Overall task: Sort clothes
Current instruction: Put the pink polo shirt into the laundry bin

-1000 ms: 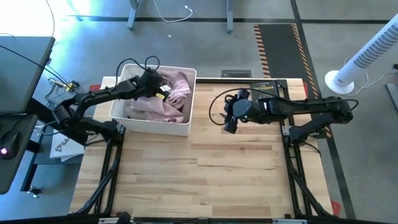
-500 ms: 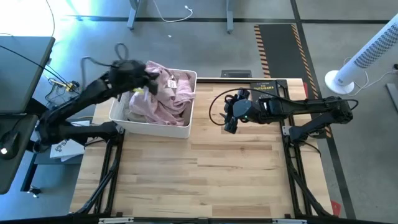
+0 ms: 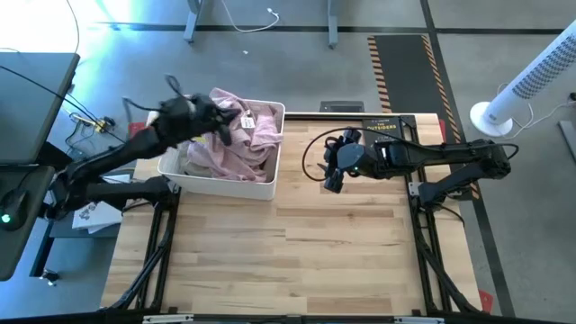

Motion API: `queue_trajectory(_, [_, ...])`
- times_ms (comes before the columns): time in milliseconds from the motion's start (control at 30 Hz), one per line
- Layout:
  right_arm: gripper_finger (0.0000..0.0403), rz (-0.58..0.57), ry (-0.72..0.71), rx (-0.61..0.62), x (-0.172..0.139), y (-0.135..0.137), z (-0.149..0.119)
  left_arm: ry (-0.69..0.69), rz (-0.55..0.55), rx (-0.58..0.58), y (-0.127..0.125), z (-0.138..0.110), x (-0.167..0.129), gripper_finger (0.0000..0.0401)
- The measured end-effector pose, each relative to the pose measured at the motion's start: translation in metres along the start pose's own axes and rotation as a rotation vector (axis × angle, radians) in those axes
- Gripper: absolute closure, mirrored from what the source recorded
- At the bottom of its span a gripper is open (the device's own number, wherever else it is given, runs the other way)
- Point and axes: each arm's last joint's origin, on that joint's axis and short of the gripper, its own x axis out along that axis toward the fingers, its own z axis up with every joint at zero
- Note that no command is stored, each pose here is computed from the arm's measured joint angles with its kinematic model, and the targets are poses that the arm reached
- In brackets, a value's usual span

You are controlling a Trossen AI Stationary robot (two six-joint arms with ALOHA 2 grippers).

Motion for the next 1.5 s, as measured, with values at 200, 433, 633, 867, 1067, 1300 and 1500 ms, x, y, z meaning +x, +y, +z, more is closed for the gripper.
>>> queue_trajectory(200, [0.0142,0.000,0.000,0.000,0.000,0.000,0.000,0.251,0.131,-0.015,0.017,-0.073,0.039,0.0400])
queue_trajectory(433, [0.0142,0.000,-0.002,-0.015,0.000,0.000,0.000,0.456,0.171,-0.056,0.029,-0.118,0.062,0.0400])
queue_trajectory(633, [0.0142,0.000,-0.008,-0.018,0.000,0.000,0.001,0.421,0.166,-0.064,0.025,-0.094,0.063,0.0401])
queue_trajectory(867, [0.0142,0.002,-0.007,-0.019,0.000,0.000,0.001,0.187,0.113,-0.035,0.003,-0.011,0.033,0.0401])
queue_trajectory(1067, [0.0142,0.007,-0.007,-0.019,0.000,0.000,0.001,0.035,-0.048,-0.030,-0.021,0.015,0.018,0.0401])
queue_trajectory(1300, [0.0142,0.007,-0.007,-0.015,0.000,0.000,0.001,0.251,-0.188,0.019,-0.044,-0.025,0.063,0.0401])
queue_trajectory(1500, [0.0142,0.008,-0.007,-0.015,0.000,0.000,0.001,0.597,-0.062,0.045,-0.034,-0.085,0.101,0.0401])
